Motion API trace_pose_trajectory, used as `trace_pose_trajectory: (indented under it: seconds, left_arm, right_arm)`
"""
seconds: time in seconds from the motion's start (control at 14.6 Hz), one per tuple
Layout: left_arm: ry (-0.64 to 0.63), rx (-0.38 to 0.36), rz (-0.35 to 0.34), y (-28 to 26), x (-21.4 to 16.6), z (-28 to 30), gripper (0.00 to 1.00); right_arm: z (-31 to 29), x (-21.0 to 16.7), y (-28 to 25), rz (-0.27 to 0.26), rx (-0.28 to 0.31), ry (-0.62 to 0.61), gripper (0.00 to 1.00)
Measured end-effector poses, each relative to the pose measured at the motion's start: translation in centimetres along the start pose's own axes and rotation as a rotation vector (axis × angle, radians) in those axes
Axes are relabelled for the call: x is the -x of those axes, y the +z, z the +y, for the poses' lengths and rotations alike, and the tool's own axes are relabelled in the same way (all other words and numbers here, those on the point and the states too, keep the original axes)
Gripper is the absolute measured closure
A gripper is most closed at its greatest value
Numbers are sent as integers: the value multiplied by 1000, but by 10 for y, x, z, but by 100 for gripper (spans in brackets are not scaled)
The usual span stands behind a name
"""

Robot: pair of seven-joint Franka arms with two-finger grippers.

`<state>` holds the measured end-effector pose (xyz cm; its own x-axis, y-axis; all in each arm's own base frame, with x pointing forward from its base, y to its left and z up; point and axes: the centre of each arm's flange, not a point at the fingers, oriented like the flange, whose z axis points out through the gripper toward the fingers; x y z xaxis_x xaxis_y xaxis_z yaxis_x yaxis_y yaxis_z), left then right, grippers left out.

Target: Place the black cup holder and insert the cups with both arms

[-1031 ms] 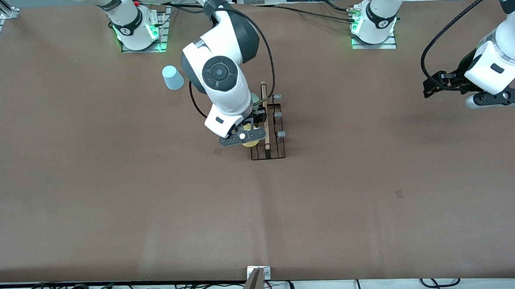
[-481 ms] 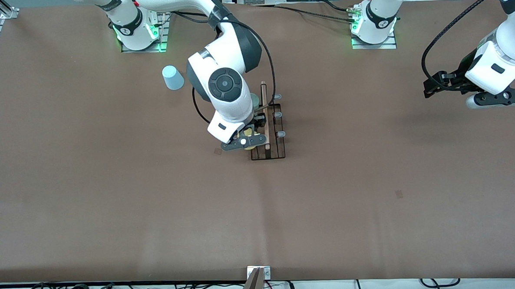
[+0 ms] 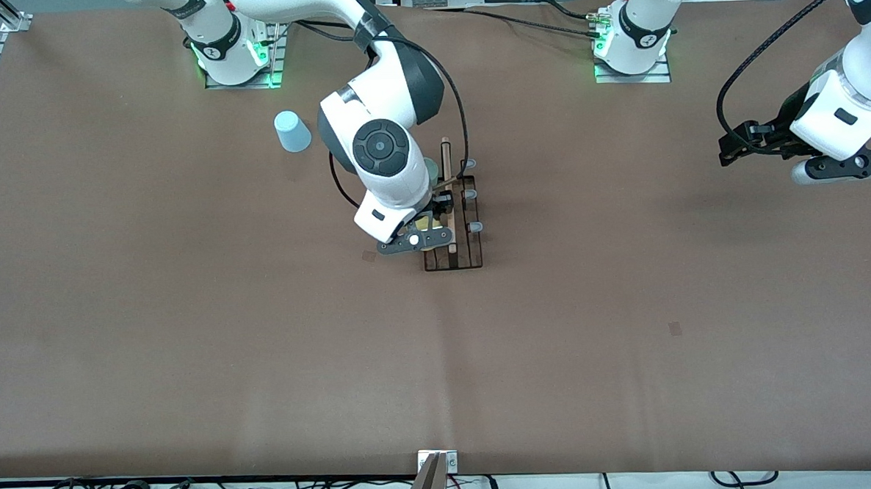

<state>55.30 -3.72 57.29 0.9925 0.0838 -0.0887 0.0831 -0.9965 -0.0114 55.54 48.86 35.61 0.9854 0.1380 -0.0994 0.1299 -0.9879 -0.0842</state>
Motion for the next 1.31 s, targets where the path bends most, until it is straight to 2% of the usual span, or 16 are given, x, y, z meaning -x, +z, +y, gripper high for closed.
trace_pose_trajectory:
  seconds: [0.41,0.62,0.69,0.82,0.96,1.31]
  left_arm:
    - [3,0,-1,0,0,2,0]
    - [3,-1,-2,0,0,1,0]
    - [3,-1,-2,0,0,1,0]
    - [3,-1,-2,0,0,2,0]
    - [3,-1,-2,0,0,1,0]
    - [2,-1,-3,0,0,1,0]
  right_arm:
    - [-1,-1,21,-19,20,1,35]
    - [-2,-2,11,-5,13,5,14]
    - [-1,-2,3,0,10,8,1]
    - [3,-3,-11,6,11,25,0]
    - [16,-8,-34,37,16,53,0]
    - [95,-26,-122,113,42,171,0]
